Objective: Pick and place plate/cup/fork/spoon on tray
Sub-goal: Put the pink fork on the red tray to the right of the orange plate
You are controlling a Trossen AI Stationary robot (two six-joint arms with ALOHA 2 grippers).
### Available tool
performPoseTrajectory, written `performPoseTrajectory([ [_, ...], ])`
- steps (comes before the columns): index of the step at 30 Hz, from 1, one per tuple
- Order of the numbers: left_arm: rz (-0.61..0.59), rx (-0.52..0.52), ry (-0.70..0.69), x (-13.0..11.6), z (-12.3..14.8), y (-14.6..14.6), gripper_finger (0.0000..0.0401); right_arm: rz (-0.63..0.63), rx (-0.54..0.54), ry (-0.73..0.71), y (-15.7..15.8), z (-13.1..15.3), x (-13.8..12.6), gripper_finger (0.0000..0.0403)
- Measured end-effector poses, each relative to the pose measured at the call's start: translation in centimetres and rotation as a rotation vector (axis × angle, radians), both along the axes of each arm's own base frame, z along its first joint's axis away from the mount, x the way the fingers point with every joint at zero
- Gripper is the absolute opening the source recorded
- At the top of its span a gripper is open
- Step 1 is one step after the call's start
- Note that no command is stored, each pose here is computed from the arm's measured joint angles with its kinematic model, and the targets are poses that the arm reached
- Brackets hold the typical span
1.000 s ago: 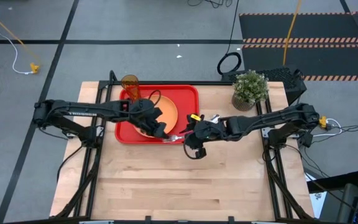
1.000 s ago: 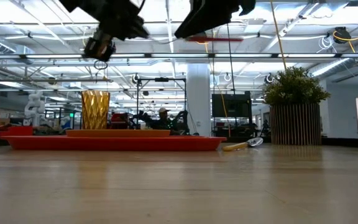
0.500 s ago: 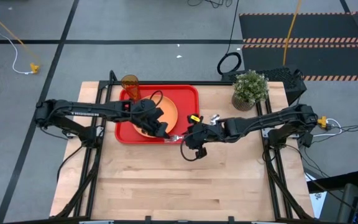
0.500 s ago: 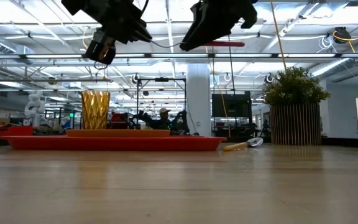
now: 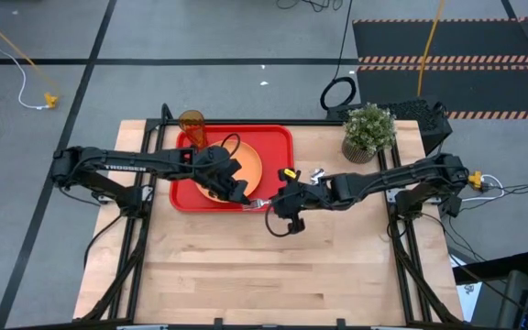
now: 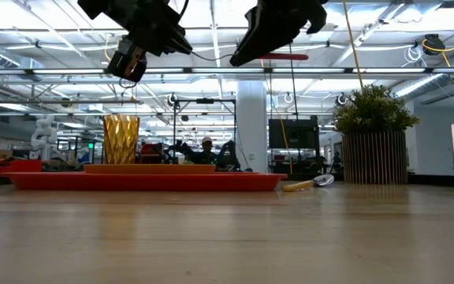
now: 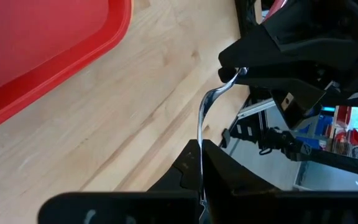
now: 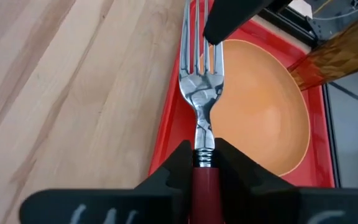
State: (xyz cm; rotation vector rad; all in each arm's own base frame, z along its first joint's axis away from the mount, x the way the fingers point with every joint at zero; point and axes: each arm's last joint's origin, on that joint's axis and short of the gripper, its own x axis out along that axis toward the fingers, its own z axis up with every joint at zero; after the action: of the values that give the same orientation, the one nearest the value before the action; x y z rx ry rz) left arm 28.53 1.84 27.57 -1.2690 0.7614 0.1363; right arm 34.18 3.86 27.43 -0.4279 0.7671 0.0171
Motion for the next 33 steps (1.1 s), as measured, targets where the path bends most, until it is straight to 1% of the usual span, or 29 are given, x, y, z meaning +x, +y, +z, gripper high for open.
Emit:
performPoseTrajectory([
  [3,0.007,-0.009,0.003,0.0,0.0,0.0,0.0008,-0.024,0.028,-0.005,0.0,0.0,0.0,0.0036],
  [6,0.027,-0.019,0.005,0.0,0.0,0.0,0.0031,-0.047,0.056,-0.008,0.0,0.0,0.0,0.0035],
  [8,0.033,-0.004,-0.007,0.1,0.1,0.1,0.006,-0.062,0.069,-0.01,0.0,0.0,0.0,0.0034],
  [11,0.031,0.01,-0.039,-0.1,0.7,0.1,0.0114,-0.09,0.096,-0.013,0.0,0.0,0.0,0.0034],
  [13,0.044,0.014,-0.059,-0.3,1.0,0.3,0.0148,-0.118,0.125,-0.014,0.0,-0.1,-0.1,0.0035],
  [15,0.06,0.021,-0.08,-0.6,1.5,0.8,0.0173,-0.156,0.163,-0.003,0.0,-0.2,-0.2,0.0035],
  [17,0.079,0.028,-0.127,-1.1,2.3,1.2,0.0183,-0.179,0.217,0.008,0.1,-0.3,-0.3,0.0035],
  [20,0.109,0.064,-0.188,-2.2,3.7,1.9,0.0181,-0.213,0.308,0.016,0.2,-0.4,-0.4,0.0035],
  [23,0.154,0.154,-0.258,-3.8,5.2,2.7,0.0165,-0.297,0.404,0.004,0.2,-0.4,-0.3,0.0035],
  [26,0.183,0.288,-0.332,-5.6,6.8,3.4,0.0147,-0.416,0.513,-0.027,-0.4,-0.3,-0.2,0.0035],
  [30,0.185,0.509,-0.414,-7.8,8.4,3.8,0.0133,-0.621,0.65,-0.098,-1.8,-0.1,0.0,0.0035],
  [33,0.186,0.64,-0.443,-9.2,9.2,3.9,0.0132,-0.796,0.733,-0.175,-2.9,-0.1,0.1,0.0035],
])
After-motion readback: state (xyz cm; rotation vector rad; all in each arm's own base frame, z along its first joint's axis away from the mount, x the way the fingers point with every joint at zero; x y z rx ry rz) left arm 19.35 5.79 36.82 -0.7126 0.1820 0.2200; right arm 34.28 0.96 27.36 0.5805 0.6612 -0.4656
